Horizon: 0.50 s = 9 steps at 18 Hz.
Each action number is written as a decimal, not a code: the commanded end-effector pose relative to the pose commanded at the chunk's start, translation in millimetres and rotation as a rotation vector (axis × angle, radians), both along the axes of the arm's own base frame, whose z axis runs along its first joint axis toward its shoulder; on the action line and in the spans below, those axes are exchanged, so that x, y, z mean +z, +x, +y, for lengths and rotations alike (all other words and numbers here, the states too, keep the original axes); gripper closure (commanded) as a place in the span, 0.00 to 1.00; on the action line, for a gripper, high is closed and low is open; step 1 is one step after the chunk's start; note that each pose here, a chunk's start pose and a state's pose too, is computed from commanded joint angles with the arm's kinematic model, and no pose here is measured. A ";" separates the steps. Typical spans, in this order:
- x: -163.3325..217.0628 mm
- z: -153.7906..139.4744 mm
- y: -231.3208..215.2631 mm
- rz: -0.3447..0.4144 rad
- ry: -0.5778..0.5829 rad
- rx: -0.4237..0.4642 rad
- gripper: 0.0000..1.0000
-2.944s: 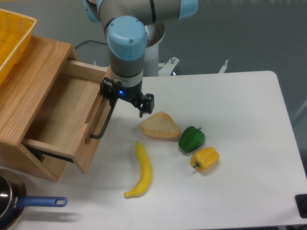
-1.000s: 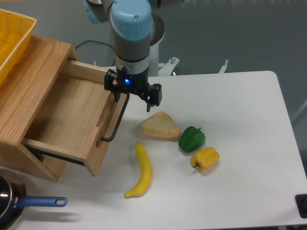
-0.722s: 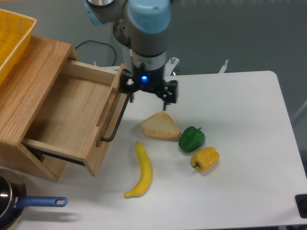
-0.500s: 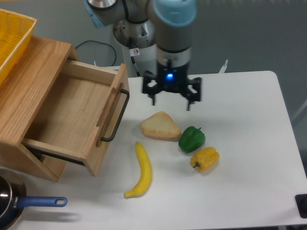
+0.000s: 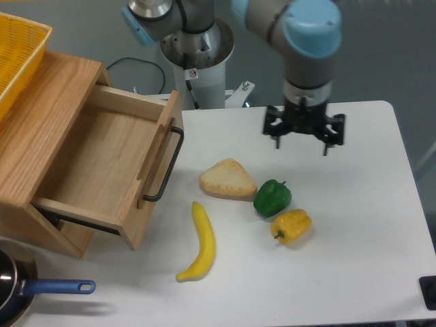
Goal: Slide open the top drawer
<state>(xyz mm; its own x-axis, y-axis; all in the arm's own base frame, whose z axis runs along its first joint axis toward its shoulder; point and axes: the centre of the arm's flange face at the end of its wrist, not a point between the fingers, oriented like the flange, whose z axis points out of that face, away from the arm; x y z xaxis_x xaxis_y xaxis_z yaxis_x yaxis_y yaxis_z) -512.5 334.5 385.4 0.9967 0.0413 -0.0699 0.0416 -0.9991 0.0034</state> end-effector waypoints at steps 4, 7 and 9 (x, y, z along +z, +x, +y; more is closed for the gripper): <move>-29.7 -14.5 -25.8 -0.045 -0.025 -0.161 0.00; -50.6 -15.7 -42.4 -0.045 -0.024 -0.221 0.00; -60.0 -20.5 -46.8 -0.057 -0.030 -0.260 0.00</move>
